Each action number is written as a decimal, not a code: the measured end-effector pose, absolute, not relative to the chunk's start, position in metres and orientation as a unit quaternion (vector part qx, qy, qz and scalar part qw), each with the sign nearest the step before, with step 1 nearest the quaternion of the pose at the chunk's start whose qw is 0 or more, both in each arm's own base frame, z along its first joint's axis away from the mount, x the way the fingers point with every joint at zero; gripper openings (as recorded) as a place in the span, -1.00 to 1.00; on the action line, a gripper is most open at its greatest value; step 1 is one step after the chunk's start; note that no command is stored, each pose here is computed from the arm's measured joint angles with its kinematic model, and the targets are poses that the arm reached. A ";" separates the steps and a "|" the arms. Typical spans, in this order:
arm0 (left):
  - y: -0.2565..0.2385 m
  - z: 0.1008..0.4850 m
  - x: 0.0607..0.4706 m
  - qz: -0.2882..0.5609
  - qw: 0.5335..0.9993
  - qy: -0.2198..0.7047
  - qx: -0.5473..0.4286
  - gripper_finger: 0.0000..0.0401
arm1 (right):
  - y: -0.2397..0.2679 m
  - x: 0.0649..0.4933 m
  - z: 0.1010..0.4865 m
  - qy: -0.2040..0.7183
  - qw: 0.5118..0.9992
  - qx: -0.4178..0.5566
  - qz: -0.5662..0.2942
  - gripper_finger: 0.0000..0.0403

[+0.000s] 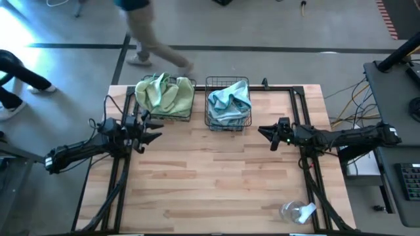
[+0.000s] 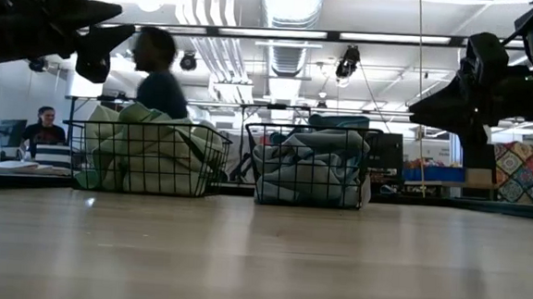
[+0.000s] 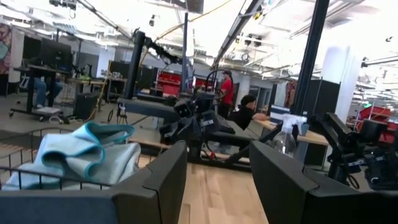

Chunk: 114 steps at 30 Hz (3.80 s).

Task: Sort microfiber towel by color & place in baskets
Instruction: Return to Home Position

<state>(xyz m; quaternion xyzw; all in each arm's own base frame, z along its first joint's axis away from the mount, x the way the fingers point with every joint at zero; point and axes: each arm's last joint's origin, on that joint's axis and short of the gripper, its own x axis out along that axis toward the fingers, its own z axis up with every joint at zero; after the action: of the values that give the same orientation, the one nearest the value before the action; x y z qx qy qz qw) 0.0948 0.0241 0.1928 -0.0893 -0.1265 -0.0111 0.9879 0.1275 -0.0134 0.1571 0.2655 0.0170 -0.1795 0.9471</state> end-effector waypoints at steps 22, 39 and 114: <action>0.025 0.173 0.098 0.003 0.992 -0.026 -0.122 -0.21 | -0.013 0.126 0.151 0.045 0.944 0.268 -0.188 -0.59; 0.025 0.169 0.098 0.006 0.992 -0.007 -0.128 -0.21 | -0.013 0.123 0.138 0.109 0.936 0.266 -0.201 -0.59; 0.025 0.189 0.096 0.003 0.992 -0.032 -0.126 -0.21 | -0.012 0.096 0.171 -0.022 0.986 0.040 -0.160 -0.59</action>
<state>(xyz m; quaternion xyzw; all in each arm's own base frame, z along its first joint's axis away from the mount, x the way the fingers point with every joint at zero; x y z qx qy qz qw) 0.0962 0.0247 0.1890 -0.1260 -0.0320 0.0029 0.9915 0.0962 -0.0118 0.1715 0.0398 -0.0220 -0.1597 0.9861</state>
